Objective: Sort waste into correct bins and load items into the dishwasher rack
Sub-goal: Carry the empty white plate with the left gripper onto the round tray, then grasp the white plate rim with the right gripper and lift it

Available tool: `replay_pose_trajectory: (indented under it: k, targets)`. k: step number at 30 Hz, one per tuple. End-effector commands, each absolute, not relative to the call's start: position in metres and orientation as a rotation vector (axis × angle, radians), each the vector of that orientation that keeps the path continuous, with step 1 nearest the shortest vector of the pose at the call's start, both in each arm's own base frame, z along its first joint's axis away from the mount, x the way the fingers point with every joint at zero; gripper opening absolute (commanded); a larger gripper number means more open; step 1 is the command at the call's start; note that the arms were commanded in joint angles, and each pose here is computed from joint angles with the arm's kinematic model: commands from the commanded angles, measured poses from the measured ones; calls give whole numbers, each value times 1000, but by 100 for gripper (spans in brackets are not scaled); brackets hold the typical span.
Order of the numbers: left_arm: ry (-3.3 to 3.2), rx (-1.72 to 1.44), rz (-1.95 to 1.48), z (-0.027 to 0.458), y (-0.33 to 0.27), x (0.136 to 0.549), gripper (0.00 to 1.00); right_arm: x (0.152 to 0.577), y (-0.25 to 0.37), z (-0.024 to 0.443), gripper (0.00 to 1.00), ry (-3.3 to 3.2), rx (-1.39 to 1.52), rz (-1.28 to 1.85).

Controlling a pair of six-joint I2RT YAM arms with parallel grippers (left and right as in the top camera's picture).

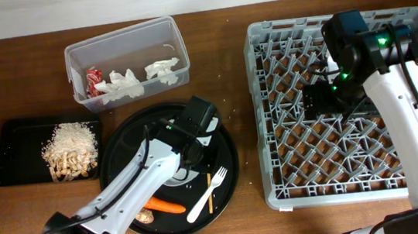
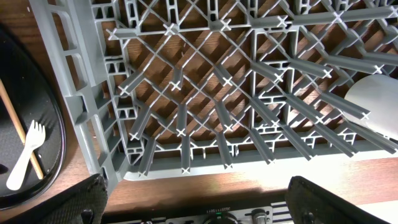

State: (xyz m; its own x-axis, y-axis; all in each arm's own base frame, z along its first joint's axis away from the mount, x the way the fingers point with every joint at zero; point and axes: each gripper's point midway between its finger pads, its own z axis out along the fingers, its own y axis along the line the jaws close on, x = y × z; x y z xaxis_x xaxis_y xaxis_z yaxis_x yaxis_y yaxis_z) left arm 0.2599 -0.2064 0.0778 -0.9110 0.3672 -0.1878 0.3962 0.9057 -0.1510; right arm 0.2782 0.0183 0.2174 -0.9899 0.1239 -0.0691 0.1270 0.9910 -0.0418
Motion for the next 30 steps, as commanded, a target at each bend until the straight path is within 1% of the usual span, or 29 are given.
replay_pose_trajectory:
  k: [1, 2, 7, 11, 14, 16, 18, 22, 24, 25, 28, 30]
  targets:
    - [2912, 560, -234, 75, -201, 263, 27, 276, 16, 221, 96, 3056, 187, -80]
    - [2912, 560, -235, 75, -201, 263, 30, 276, 16, 221, 96, 3056, 187, -80]
    - [2911, 547, -234, 81, -200, 266, 31, 275, 16, 221, 96, 3060, 186, -82]
    - [2914, 400, -227, 108, -170, 280, 31, 274, 16, 221, 96, 3064, 185, -83]
    - [2911, 214, -215, 127, -128, 285, 31, 274, 18, 221, 99, 3067, 151, -62]
    - [2908, 91, -203, 137, -100, 286, 33, 275, 39, 221, 99, 3068, -9, 98]
    - [2919, -48, -200, 143, -72, 283, 38, 277, 71, 224, 97, 3033, -195, 273]
    - [2946, -283, -171, 141, -27, 279, 44, 287, 137, 225, 98, 2910, -474, 329]
    - [2941, -369, -161, 140, -11, 278, 45, 290, 171, 214, 98, 2891, -557, 335]
    - [2940, -395, -158, 140, -6, 277, 48, 290, 182, 209, 98, 2888, -595, 341]
    - [2938, -475, -150, 139, 8, 274, 51, 291, 219, 179, 98, 2931, -669, 335]
    - [2940, -487, -139, 139, 11, 273, 52, 292, 239, 152, 93, 2984, -670, 324]
